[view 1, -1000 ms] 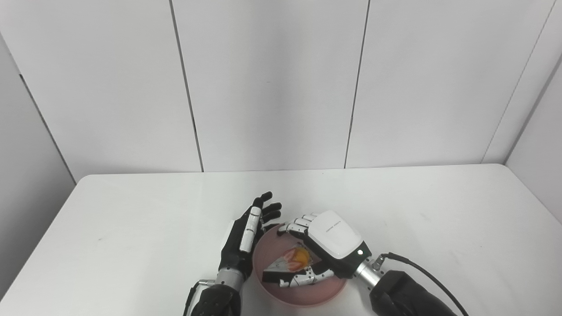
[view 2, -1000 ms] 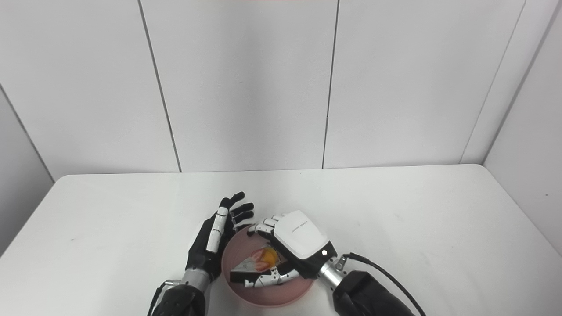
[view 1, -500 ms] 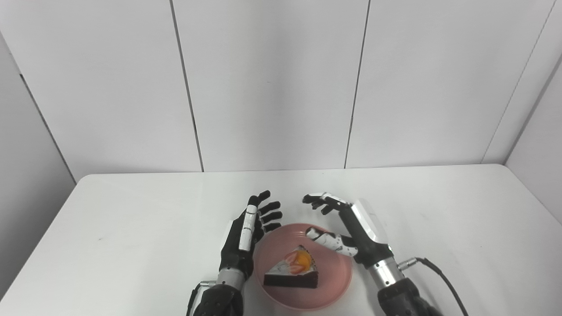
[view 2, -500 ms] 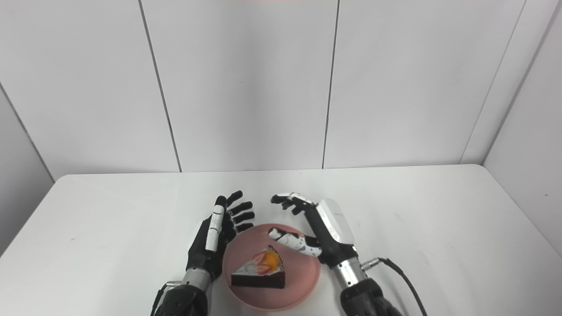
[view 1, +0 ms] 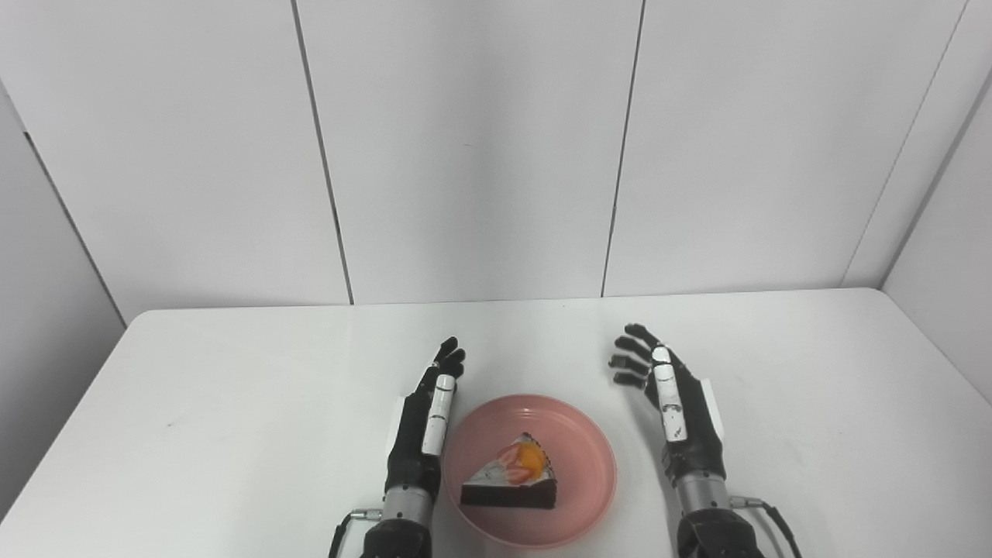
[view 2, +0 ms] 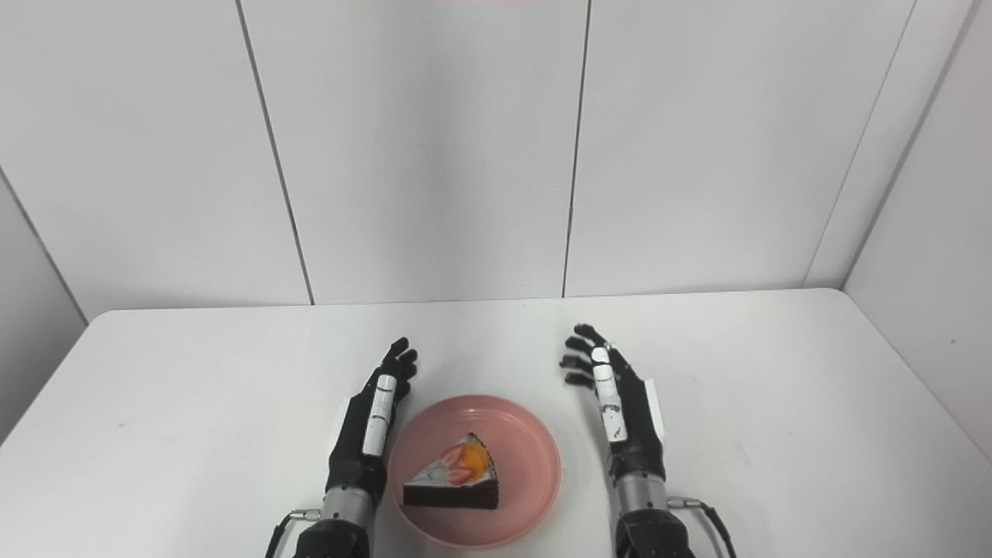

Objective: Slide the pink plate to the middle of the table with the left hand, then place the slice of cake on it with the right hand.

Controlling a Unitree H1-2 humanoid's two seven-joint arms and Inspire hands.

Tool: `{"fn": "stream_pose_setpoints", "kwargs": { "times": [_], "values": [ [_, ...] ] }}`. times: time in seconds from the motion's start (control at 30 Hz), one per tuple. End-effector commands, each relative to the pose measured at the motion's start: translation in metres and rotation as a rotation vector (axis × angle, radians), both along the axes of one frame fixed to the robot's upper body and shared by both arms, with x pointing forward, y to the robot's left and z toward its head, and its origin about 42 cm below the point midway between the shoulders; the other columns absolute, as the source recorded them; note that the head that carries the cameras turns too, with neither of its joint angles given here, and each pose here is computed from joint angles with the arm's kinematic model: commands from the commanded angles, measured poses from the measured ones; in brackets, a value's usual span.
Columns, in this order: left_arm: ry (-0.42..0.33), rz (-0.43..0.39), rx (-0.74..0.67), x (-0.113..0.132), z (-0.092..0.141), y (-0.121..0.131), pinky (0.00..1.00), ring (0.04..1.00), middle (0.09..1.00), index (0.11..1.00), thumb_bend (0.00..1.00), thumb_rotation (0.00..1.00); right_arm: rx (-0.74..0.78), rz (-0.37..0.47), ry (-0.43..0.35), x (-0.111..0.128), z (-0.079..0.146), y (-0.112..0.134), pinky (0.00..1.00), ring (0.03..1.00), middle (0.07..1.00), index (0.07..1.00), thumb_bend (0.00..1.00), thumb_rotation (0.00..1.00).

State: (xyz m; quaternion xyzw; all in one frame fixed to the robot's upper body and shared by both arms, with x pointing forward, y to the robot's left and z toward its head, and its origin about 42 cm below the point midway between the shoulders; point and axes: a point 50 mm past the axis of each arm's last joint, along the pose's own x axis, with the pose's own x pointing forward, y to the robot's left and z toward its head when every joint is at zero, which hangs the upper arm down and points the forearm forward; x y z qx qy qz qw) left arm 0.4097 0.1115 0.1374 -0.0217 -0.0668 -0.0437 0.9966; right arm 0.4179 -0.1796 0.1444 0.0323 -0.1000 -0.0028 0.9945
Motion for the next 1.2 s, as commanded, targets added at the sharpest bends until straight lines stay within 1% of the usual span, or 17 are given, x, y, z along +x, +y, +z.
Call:
{"fn": "stream_pose_setpoints", "kwargs": {
  "times": [0.0,0.1,0.23,0.27,0.6,0.83,1.0,1.17],
  "values": [
    [0.067,0.029,0.016,-0.013,-0.022,0.003,1.00,0.996,0.990,0.945,0.79,1.00,0.022,0.025,0.059,-0.006,-0.008,0.006,0.71,0.745,0.786,0.797,0.76,1.00],
    [0.076,0.033,0.034,-0.015,-0.021,0.002,1.00,1.000,0.999,0.961,0.81,1.00,0.015,0.037,0.093,-0.008,-0.011,0.007,0.72,0.759,0.795,0.800,0.76,1.00],
    [0.089,0.031,0.034,-0.015,-0.022,0.001,1.00,1.000,1.000,0.973,0.82,1.00,0.006,0.045,0.121,-0.007,-0.015,0.007,0.74,0.770,0.803,0.801,0.78,1.00],
    [0.089,0.032,0.034,-0.015,-0.022,0.001,1.00,1.000,1.000,0.974,0.81,1.00,0.006,0.046,0.126,-0.007,-0.016,0.006,0.75,0.778,0.808,0.803,0.78,1.00],
    [0.098,0.026,0.016,-0.015,-0.022,0.000,1.00,1.000,1.000,0.978,0.80,1.00,-0.005,0.060,0.177,-0.008,-0.016,0.008,0.81,0.817,0.828,0.818,0.75,1.00],
    [0.100,0.026,0.009,-0.015,-0.023,0.001,1.00,1.000,1.000,0.985,0.78,1.00,-0.027,0.080,0.173,-0.009,-0.016,0.009,0.84,0.846,0.853,0.837,0.79,1.00],
    [0.104,0.029,0.012,-0.015,-0.022,0.001,1.00,1.000,0.998,0.986,0.77,1.00,-0.030,0.101,0.155,-0.010,-0.018,0.009,0.84,0.858,0.865,0.839,0.81,1.00],
    [0.093,0.031,0.013,-0.015,-0.023,0.002,1.00,0.998,0.990,0.984,0.76,1.00,-0.016,0.133,0.127,-0.012,-0.021,0.008,0.87,0.880,0.876,0.843,0.84,1.00]
  ]
}}
